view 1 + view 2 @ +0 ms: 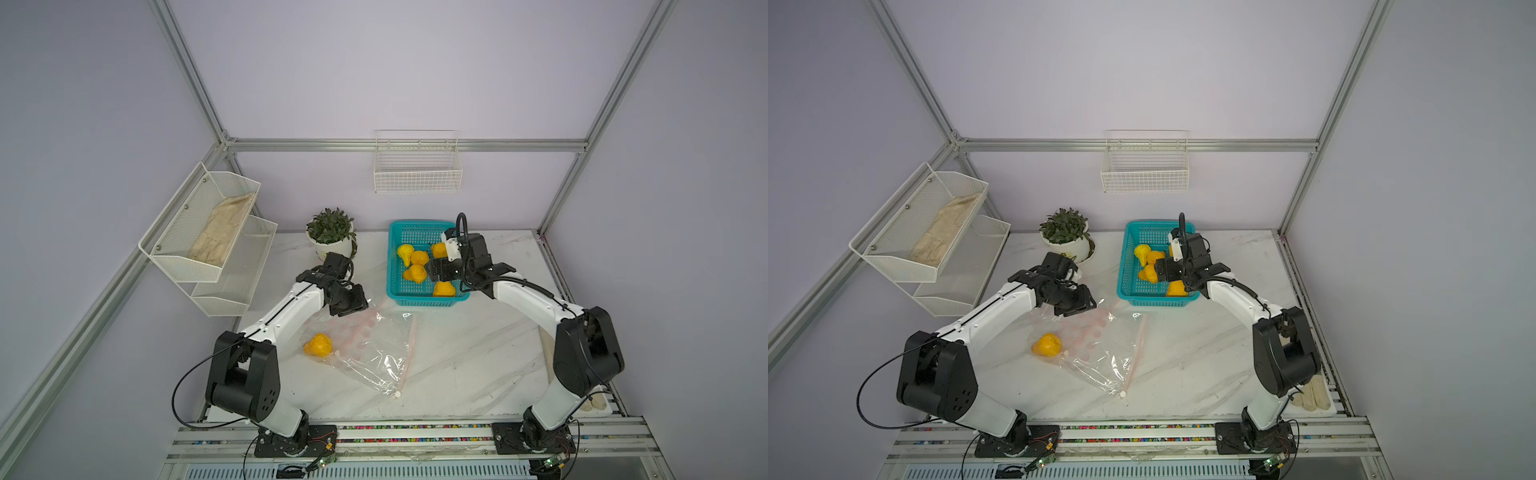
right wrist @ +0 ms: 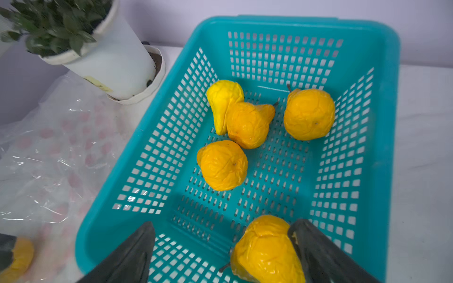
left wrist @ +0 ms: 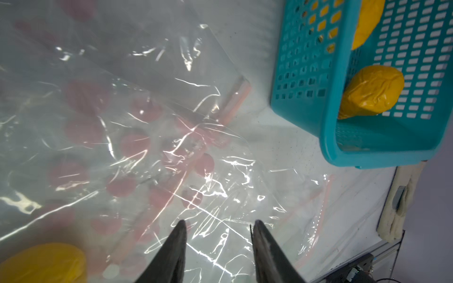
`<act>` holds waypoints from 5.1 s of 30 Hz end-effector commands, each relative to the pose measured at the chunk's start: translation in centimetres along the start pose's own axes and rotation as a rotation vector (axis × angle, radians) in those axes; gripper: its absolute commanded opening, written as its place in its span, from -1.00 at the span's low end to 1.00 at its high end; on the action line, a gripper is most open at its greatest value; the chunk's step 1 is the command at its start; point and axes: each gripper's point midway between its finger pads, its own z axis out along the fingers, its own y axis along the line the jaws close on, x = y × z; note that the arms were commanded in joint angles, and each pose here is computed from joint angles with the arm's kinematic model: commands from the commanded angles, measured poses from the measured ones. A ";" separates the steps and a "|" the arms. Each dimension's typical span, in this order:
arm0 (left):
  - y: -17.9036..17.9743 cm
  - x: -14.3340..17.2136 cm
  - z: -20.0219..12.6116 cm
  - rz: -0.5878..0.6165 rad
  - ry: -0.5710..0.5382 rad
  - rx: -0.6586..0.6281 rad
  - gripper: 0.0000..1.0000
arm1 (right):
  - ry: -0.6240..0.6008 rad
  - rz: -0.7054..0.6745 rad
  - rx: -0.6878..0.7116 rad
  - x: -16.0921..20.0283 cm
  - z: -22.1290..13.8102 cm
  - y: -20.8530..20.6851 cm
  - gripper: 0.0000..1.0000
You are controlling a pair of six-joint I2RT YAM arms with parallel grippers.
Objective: Open the zip-top bag and take out the pear
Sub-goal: Place the pear in the basket, then open the zipper of the food storage bag at the center of the board, then adjust the zipper food storage bag at the center of the board.
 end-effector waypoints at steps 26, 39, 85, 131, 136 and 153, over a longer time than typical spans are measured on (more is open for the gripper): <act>-8.7 13.3 6.2 0.364 0.111 -0.436 0.04 | 0.032 0.049 -0.029 5.7 -7.5 0.3 0.80; -8.5 9.7 1.5 0.376 -0.079 -0.450 -1.00 | 0.051 0.162 -0.385 9.9 -10.4 6.0 0.15; -15.6 8.1 -5.0 0.258 -0.213 0.279 -1.00 | -0.025 0.417 -0.572 11.6 -3.2 18.7 -0.58; -21.7 10.7 -10.0 0.519 -0.211 0.634 -1.00 | -0.250 -0.090 -0.495 11.9 -6.2 17.4 -0.75; -24.4 13.9 -9.7 0.573 -0.037 0.840 -1.00 | -0.213 -0.201 -0.480 13.3 -4.9 17.5 -0.74; -15.4 5.4 -13.3 0.379 -0.471 0.376 0.31 | -0.175 -0.201 -0.508 15.3 -4.9 16.8 -0.71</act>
